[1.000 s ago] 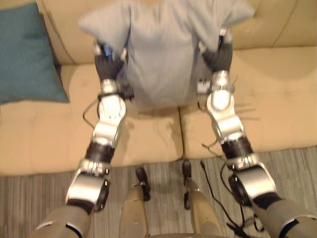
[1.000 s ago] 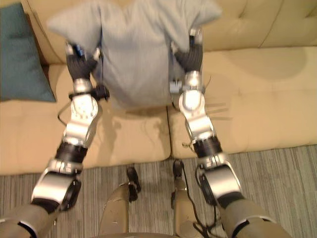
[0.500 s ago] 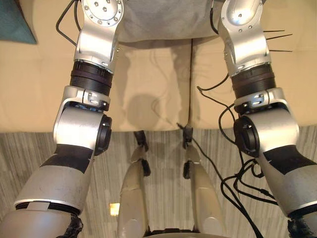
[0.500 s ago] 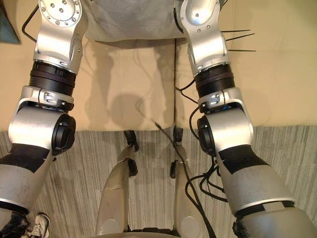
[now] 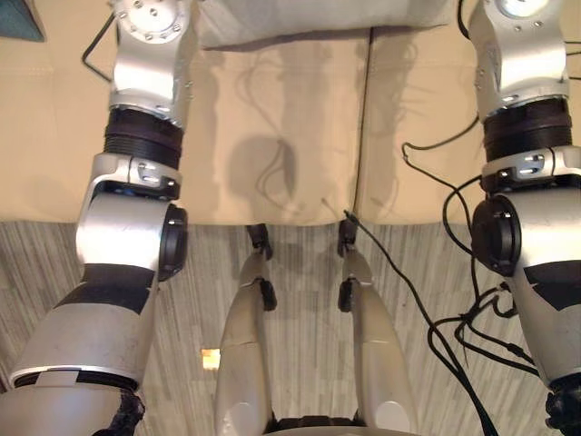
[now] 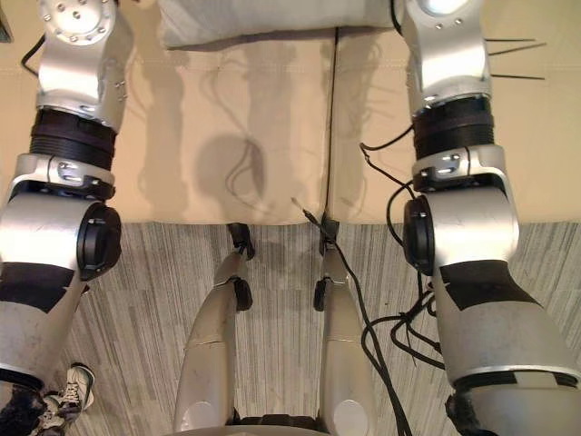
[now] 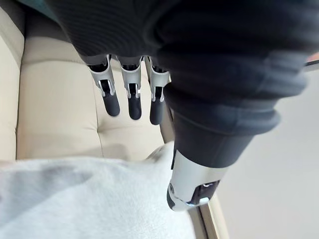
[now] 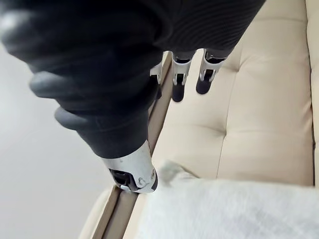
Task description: Pick up cushions and gather them together orderly.
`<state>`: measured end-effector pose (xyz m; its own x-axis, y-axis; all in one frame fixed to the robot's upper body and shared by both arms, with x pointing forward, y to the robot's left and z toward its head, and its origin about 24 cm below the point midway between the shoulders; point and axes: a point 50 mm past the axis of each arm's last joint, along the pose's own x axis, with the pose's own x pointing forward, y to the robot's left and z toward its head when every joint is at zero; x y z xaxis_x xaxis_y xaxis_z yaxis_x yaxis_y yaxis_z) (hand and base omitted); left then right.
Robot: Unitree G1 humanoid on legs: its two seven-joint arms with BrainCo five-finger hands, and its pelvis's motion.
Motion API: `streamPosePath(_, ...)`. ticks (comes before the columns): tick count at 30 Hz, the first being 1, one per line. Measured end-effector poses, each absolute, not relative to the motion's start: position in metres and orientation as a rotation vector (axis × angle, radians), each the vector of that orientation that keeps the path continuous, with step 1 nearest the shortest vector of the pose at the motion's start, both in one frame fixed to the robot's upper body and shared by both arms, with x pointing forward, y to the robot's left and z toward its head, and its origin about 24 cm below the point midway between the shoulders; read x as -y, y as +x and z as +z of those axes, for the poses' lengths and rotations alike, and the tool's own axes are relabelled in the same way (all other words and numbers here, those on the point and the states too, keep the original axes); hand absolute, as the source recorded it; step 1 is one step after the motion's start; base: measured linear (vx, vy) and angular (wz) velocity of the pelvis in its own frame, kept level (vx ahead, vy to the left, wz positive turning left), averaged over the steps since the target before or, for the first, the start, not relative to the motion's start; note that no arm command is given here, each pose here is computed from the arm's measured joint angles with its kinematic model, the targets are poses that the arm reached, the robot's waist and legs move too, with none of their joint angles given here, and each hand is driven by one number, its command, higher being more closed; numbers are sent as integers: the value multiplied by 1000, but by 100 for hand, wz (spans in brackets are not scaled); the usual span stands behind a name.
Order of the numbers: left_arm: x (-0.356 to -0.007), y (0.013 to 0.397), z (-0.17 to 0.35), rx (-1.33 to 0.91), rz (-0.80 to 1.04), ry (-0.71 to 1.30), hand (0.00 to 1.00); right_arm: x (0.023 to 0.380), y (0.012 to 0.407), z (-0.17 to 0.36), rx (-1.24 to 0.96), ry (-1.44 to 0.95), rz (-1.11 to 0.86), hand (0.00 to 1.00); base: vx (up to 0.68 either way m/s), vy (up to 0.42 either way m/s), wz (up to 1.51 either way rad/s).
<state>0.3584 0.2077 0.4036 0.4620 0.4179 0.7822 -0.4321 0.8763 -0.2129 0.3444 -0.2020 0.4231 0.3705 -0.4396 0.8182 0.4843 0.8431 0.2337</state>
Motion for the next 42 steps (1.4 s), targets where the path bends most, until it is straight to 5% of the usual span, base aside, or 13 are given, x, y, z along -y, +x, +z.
streamPosePath(6,-241,327,387,1064,552,-26,0,251,309,399,1144,8,-560,0,-9,-44,6)
streamPosePath(9,-245,324,327,986,492,-1,0,255,313,337,1018,-75,-472,0,17,-54,-7)
streamPosePath(12,-245,321,222,714,439,22,0,261,312,238,743,-139,-415,0,51,-30,-4)
streamPosePath(17,-231,252,38,105,318,29,0,256,257,66,182,-117,-337,0,94,-10,-4)
streamPosePath(24,-241,143,-94,-560,230,158,0,256,172,-68,-437,-204,-251,0,89,-2,-13)
streamPosePath(32,-235,97,-127,-807,143,195,0,256,116,-118,-769,-217,-190,0,35,33,-22)
streamPosePath(42,-228,124,-116,-714,97,216,0,227,122,-125,-785,-222,-75,0,-107,28,-9)
